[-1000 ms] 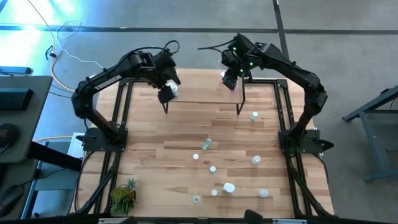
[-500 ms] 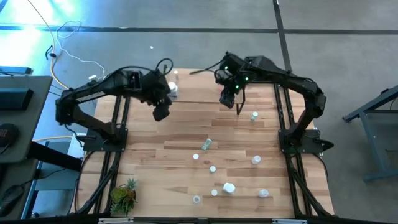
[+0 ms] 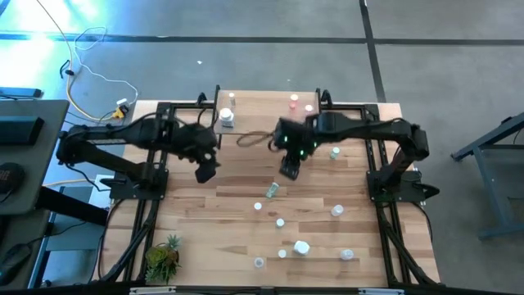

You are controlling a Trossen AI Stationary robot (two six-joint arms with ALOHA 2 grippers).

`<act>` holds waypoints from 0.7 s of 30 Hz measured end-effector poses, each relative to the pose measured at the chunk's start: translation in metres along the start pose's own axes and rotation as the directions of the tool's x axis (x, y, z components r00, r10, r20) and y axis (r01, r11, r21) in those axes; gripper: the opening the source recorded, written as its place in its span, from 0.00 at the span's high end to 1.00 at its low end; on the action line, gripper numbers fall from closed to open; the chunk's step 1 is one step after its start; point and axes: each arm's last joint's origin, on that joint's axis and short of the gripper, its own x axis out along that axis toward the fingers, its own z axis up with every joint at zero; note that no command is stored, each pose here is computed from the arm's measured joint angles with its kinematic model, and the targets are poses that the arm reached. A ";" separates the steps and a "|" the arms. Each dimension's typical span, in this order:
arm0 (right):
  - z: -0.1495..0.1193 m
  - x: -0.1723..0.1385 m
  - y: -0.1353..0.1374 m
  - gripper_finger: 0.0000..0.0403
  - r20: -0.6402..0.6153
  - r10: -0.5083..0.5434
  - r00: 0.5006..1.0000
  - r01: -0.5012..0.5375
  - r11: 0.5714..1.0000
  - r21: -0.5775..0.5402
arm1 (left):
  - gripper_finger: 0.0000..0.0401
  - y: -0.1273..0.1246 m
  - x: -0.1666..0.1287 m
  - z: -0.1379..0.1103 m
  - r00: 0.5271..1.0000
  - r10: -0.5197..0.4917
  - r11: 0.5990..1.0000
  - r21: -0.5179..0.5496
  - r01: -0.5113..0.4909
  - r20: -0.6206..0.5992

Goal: Pick and place medicine bottles onto shelf by color
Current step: Put the white pill bottle on the shelf

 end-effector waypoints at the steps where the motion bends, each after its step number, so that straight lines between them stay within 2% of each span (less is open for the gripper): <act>1: -0.004 0.003 0.006 0.59 -0.006 -0.013 1.000 0.013 1.000 0.009 | 0.43 -0.003 0.001 -0.004 1.000 -0.014 1.000 0.000 0.014 0.007; 9: -0.037 0.020 0.055 0.59 -0.068 -0.028 0.997 0.031 0.999 0.043 | 0.43 -0.020 0.008 -0.027 0.996 -0.091 0.996 0.024 0.091 0.024; 21: -0.086 0.029 0.115 0.59 -0.126 0.029 0.992 -0.023 0.998 0.052 | 0.43 -0.039 0.005 -0.033 0.986 -0.160 0.984 0.082 0.157 0.037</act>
